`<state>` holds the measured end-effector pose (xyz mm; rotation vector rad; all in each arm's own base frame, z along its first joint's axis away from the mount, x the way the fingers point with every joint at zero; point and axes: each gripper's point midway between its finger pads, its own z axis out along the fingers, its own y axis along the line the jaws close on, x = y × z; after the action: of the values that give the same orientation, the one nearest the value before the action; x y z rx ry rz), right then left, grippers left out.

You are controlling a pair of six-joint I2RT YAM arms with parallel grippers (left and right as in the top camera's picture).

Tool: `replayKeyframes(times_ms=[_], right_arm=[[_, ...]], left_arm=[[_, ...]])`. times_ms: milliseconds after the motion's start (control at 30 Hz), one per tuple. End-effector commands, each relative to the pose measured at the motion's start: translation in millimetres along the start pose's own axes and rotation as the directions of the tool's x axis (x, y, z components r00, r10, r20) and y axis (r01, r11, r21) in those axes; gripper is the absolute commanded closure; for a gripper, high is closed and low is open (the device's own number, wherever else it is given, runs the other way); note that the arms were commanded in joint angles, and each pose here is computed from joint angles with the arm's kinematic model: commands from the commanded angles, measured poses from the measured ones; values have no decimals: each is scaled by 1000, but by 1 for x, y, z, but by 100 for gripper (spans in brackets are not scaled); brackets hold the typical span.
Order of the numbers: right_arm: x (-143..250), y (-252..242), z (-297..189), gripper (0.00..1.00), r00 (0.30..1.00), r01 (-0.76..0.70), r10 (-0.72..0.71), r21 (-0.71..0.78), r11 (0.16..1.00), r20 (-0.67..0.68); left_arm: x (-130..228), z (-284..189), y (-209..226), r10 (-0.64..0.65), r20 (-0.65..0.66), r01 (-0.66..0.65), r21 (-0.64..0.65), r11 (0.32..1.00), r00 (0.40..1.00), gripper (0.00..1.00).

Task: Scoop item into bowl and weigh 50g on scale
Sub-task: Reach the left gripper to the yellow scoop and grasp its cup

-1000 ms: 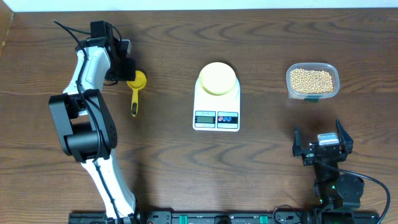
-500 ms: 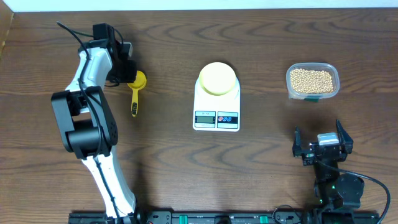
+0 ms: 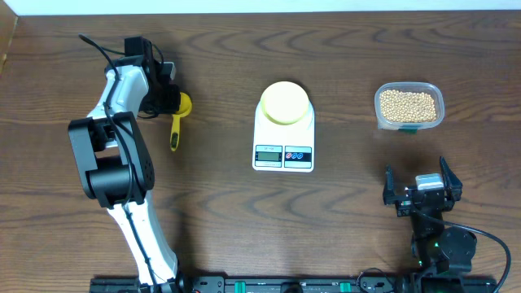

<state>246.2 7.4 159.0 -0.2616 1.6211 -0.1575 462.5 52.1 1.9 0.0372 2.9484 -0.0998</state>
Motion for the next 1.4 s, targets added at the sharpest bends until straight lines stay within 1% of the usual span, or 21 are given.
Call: replayKeyframes(times_ms=[0, 100, 133, 167, 333, 433, 533, 600, 700, 733, 833, 900, 967, 1000, 1100, 1200, 1300, 1367], right_arm=[[1, 0, 0, 1, 1000, -14, 14, 2, 1000, 0], [1, 0, 0, 1, 1000, -14, 14, 2, 1000, 0], [1, 0, 0, 1, 1000, -14, 14, 2, 1000, 0], [1, 0, 0, 1, 1000, -14, 14, 2, 1000, 0], [1, 0, 0, 1, 1000, -14, 14, 2, 1000, 0], [1, 0, 0, 1, 1000, -14, 14, 1, 1000, 0], [1, 0, 0, 1, 1000, -14, 14, 2, 1000, 0], [1, 0, 0, 1, 1000, -14, 14, 2, 1000, 0], [1, 0, 0, 1, 1000, -14, 14, 2, 1000, 0], [1, 0, 0, 1, 1000, -14, 14, 2, 1000, 0], [1, 0, 0, 1, 1000, -14, 14, 2, 1000, 0], [1, 0, 0, 1, 1000, -14, 14, 2, 1000, 0], [1, 0, 0, 1, 1000, -14, 14, 2, 1000, 0], [1, 0, 0, 1, 1000, -14, 14, 1, 1000, 0], [1, 0, 0, 1, 1000, -14, 14, 1, 1000, 0], [1, 0, 0, 1, 1000, -14, 14, 2, 1000, 0], [1, 0, 0, 1, 1000, -14, 14, 2, 1000, 0], [1, 0, 0, 1, 1000, -14, 14, 2, 1000, 0]], left_arm=[[10, 10, 1, -9, -31, 9, -9, 1000, 999, 78], [10, 11, 1, -9, -30, 9, -9, 1000, 999, 81], [10, 11, 1, -9, -28, 9, -9, 1000, 1000, 88], [9, 11, 1, -9, -27, 9, -9, 1000, 1000, 92], [5, 10, 2, -28, -8, 28, -12, 1000, 1000, 92], [-6, -1, 3, -62, 31, 63, -17, 998, 998, 93], [-24, -27, 3, -113, 105, 116, -18, 993, 988, 92], [-37, -53, 3, -157, 175, 161, -12, 987, 972, 93], [-52, -99, 0, -242, 280, 248, 16, 969, 929, 92], [-54, -125, -2, -275, 323, 279, 34, 960, 906, 93], [-53, -176, -9, -354, 394, 348, 89, 933, 848, 92], [-48, -209, -13, -449, 427, 429, 148, 891, 785, 93], [-42, -237, -17, -554, 442, 513, 219, 830, 706, 93], [-38, -251, -19, -599, 443, 548, 254, 797, 667, 93], [-21, -278, -24, -699, 421, 624, 325, 711, 578, 93], [-5, -293, -28, -732, 403, 652, 342, 677, 549, 92], [6, -296, -31, -751, 379, 674, 338, 656, 541, 93], [8, -294, -33, -751, 371, 676, 334, 656, 546, 93]])
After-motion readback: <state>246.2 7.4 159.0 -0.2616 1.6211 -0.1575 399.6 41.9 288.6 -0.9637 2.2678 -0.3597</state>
